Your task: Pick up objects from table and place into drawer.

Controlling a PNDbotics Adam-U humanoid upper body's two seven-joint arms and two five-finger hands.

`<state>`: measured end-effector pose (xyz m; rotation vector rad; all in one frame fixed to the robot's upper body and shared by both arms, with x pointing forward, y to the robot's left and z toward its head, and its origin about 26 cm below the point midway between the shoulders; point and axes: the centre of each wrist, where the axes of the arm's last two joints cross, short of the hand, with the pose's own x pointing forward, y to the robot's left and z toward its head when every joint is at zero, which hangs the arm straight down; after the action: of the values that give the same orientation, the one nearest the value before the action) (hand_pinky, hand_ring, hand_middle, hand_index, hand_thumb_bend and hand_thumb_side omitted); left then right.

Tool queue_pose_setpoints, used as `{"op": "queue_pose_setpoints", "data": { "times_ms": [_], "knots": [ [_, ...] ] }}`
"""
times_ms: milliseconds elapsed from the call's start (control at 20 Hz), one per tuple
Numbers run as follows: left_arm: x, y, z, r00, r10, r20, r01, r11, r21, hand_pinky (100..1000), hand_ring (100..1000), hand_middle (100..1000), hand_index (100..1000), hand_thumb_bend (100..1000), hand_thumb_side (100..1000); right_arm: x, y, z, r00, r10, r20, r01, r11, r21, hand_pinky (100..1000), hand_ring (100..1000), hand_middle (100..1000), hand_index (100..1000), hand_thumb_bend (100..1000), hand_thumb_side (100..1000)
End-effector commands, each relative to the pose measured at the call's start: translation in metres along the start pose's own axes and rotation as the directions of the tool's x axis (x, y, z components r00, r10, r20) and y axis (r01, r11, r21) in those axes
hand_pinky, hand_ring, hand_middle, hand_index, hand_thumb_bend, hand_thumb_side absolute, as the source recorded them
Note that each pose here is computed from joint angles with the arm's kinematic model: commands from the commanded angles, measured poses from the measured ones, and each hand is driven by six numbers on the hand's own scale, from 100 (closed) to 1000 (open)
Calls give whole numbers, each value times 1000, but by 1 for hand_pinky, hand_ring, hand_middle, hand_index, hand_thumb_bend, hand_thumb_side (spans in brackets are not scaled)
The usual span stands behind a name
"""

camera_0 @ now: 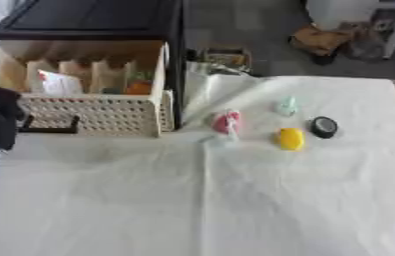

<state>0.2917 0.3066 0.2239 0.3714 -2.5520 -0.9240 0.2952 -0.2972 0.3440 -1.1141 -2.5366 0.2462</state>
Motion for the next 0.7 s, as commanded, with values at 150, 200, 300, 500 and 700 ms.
{"op": "queue_pose_setpoints", "data": {
  "times_ms": [150, 200, 300, 500, 700],
  "knots": [
    [3, 25, 12, 973, -224, -49, 205, 947, -247, 175, 238, 450, 683, 100, 342, -5, -11, 5, 1000, 17, 18, -16, 998, -53, 730, 688, 488, 759, 365, 1000],
    [3, 26, 15, 963, -261, -72, 228, 925, -305, 182, 256, 459, 694, 105, 408, -8, -12, 8, 1000, 19, 12, -18, 998, -56, 729, 686, 486, 758, 368, 1000],
    [3, 30, 18, 939, -328, -101, 260, 871, -418, 190, 298, 476, 719, 105, 408, -11, -12, 13, 1000, 22, 1, -22, 998, -58, 727, 683, 483, 757, 374, 1000],
    [4, 33, 21, 900, -416, -131, 255, 745, -616, 211, 370, 496, 764, 105, 408, -16, -12, 19, 999, 28, -17, -29, 998, -58, 723, 678, 478, 754, 386, 1000],
    [5, 37, 20, 874, -463, -150, 216, 646, -732, 247, 442, 517, 799, 105, 408, -19, -13, 22, 999, 29, -22, -30, 998, -57, 724, 677, 478, 753, 387, 1000]
  ]
}}
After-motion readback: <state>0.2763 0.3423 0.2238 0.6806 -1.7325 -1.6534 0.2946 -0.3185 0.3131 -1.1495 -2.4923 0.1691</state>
